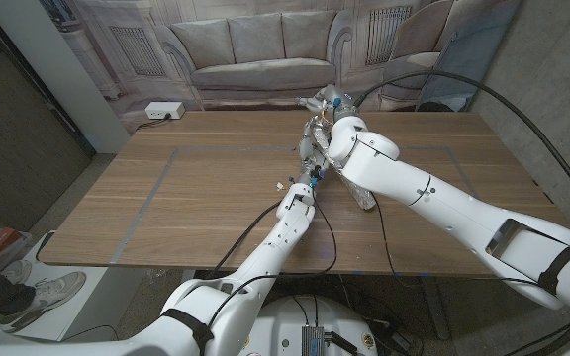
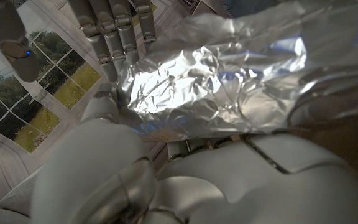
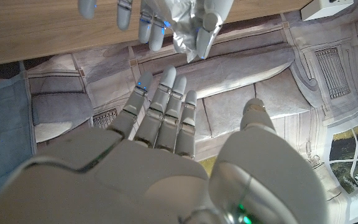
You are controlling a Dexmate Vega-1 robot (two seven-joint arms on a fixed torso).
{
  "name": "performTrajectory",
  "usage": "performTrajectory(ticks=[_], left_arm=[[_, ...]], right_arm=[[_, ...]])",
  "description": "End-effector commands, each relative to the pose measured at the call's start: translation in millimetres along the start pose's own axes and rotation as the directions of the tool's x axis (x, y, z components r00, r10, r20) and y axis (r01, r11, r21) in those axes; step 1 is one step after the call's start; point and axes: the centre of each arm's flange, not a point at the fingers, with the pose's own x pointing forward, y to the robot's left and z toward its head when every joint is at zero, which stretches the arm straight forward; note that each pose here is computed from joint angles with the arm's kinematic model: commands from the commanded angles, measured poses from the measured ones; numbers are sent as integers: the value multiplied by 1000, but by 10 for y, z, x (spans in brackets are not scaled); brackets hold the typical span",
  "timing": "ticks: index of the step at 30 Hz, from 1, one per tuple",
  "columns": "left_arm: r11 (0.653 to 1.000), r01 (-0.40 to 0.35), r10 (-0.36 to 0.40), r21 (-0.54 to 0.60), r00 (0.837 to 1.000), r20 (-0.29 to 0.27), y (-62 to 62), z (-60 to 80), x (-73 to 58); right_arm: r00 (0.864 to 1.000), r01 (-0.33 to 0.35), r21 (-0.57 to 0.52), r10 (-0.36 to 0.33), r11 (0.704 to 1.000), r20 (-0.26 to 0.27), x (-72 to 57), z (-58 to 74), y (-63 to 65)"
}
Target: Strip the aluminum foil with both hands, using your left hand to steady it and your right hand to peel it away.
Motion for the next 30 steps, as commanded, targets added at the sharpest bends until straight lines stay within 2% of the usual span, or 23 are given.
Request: performTrajectory(ticks=[1,3,5,14,16,20,23,25,30], left_arm=[[994,16,-13,-109,1000,29,-13,51,48],[990,9,-2,-138,999,51,5,112,65],[994,7,-1,-109,998,59,17,158,68],[978,-44,60,-205,996,73,16,237,96],[975,-32,51,-221,995,81,14,255,113],[944,-44,79,-327,992,93,-9,313,149],[943,-21,70,-332,988,137,-26,388,190],[948,-6,60,-317,986,159,-86,430,219],[962,14,30,-271,987,156,-164,421,267]], right_arm=[[1000,9,7,-9,1000,-14,21,-48,-25],[1000,13,2,-13,1000,-17,18,-55,-30],[1000,8,5,-8,1000,-22,20,-68,-33],[1000,-7,0,7,1000,-14,5,-86,-32],[1000,-5,-1,5,1000,-8,-9,-84,-39],[1000,-9,-4,9,1000,4,-31,-75,-45],[1000,-9,-9,9,1000,10,-54,-63,-54],[1000,-3,-22,3,1000,16,-74,-48,-57],[1000,17,-76,-16,997,18,-122,10,-52]])
